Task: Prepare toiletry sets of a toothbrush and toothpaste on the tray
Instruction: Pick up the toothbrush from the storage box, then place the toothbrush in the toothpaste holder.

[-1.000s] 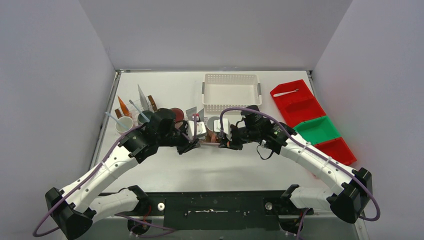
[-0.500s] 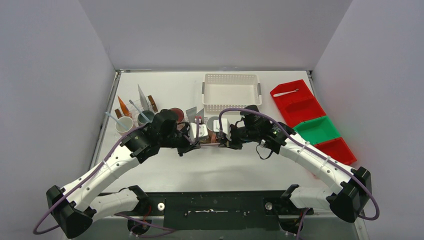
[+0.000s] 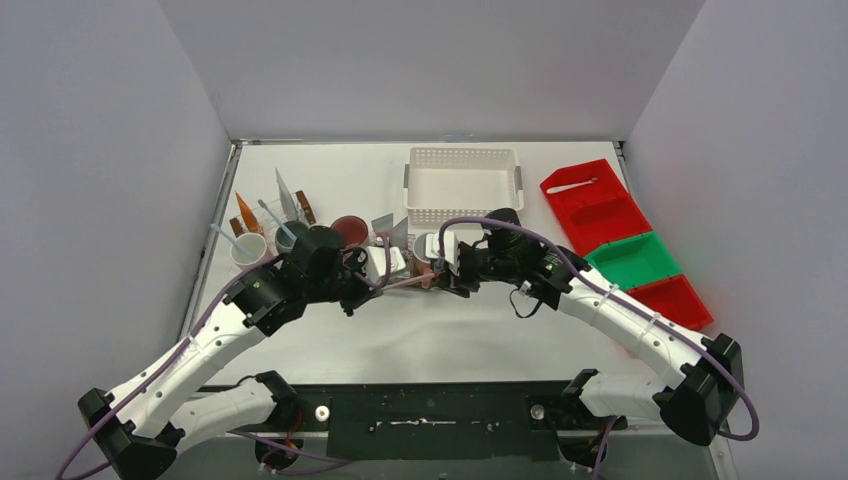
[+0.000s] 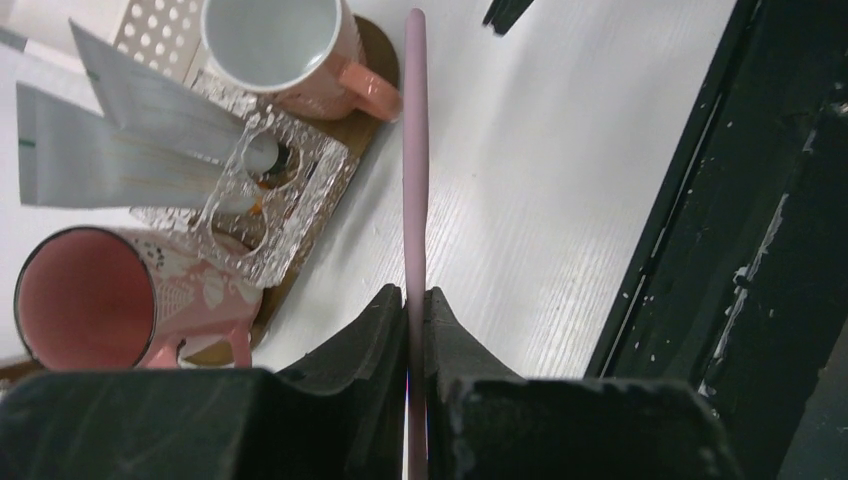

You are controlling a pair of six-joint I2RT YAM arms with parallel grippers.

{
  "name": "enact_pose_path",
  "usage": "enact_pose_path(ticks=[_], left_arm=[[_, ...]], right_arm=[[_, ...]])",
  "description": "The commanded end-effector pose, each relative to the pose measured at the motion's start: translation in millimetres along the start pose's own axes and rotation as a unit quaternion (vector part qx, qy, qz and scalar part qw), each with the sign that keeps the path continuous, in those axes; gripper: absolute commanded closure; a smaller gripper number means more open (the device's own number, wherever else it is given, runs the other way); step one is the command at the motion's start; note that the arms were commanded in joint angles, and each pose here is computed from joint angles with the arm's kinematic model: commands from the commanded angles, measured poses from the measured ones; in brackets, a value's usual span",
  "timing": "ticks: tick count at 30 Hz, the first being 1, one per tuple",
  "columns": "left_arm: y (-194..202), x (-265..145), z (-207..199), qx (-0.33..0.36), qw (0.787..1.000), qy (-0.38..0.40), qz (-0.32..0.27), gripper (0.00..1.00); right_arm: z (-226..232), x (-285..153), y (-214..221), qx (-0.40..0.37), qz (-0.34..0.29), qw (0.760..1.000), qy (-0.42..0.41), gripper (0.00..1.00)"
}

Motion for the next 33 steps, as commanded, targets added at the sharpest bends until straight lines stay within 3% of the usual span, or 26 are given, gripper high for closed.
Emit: enact_pose_path(ticks=[1,11,15,19,25,27,33], left_arm=[[-11,-30,3,-0.024,0.997,-0.07,-0.012,1.0],[-5,-45,12,-0.063,0.983,-0.168,0.03,1.0],[-1,-41,18,-0.066,0.974,-0.199,0.08,1.0],[1,-36,23,-0.073,0.966,-0.217,0.123,1.0],[-3,-28,29,-0.069,0.962,-0.227,0.137,1.0],[-4,-24,30,-0.068,0.961,-0.225,0.144,1.0],[-4,-12,36,-0.07,0.956,-0.229,0.168,1.0]], right_arm=[[-7,-9,-8,-0.017,-0.012,0.998,0.059,0.59],[-5,-28,5,0.016,0.007,0.986,0.164,0.36],[-4,-33,10,0.033,0.01,0.979,0.203,0.3],[-4,-39,16,0.05,0.013,0.966,0.252,0.22],[-7,-49,21,0.073,0.015,0.942,0.329,0.13],[-8,-52,23,0.079,0.017,0.932,0.352,0.01],[-8,-65,27,0.081,0.018,0.905,0.418,0.0]])
Point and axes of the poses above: each gripper's point midway between its finger pads, its own x axis out along the fingers, its own z axis along the line the jaws close on, y = z × x, the point moved 10 cm from there along -x, back along the fingers, and after that the axes turned 5 degrees about -x, right-handed, at the moved point
